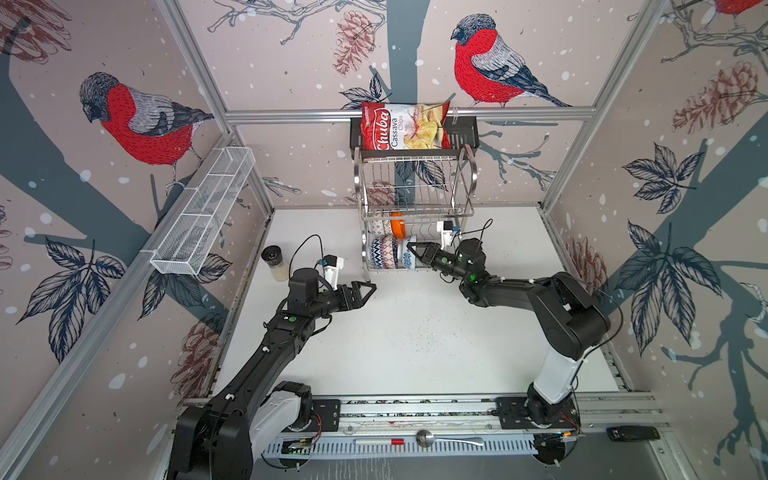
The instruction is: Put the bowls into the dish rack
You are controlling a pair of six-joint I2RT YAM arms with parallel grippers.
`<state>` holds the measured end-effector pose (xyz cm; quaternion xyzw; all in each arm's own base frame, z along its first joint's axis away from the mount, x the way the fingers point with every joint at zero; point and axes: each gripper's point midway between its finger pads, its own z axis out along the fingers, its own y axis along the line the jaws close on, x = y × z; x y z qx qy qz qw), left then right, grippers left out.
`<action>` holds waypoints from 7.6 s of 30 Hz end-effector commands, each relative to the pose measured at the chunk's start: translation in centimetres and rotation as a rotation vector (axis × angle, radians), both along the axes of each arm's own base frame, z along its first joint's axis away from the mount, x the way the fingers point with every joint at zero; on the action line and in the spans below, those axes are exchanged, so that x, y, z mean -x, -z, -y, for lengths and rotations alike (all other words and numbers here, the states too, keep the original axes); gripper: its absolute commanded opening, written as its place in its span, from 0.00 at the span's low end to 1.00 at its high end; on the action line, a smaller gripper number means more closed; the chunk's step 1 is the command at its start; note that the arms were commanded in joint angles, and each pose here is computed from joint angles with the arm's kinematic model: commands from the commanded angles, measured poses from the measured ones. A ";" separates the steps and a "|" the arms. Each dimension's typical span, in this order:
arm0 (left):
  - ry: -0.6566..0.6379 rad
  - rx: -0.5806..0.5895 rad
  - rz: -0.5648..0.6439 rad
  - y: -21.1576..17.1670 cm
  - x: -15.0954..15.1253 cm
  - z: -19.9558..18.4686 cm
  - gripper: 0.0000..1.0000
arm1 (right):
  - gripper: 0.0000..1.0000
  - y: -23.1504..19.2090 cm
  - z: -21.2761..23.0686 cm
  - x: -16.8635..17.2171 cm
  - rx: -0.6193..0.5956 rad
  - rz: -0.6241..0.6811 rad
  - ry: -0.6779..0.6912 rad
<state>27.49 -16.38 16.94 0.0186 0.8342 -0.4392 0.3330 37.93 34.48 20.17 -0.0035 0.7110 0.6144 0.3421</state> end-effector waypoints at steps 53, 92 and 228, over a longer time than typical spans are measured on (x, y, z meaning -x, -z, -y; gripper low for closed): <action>-0.020 0.005 -0.005 0.1 -0.9 -0.6 0.98 | 0.01 5.2 -0.6 -4.2 -0.100 -0.086 -0.039; -0.046 0.011 -0.020 0.4 -1.4 -1.3 0.98 | 0.27 3.8 -2.3 -4.2 0.115 -0.025 -0.065; -0.938 -0.787 0.600 3.5 -9.2 -19.5 0.99 | 0.99 7.4 38.1 1.4 1.032 0.299 1.182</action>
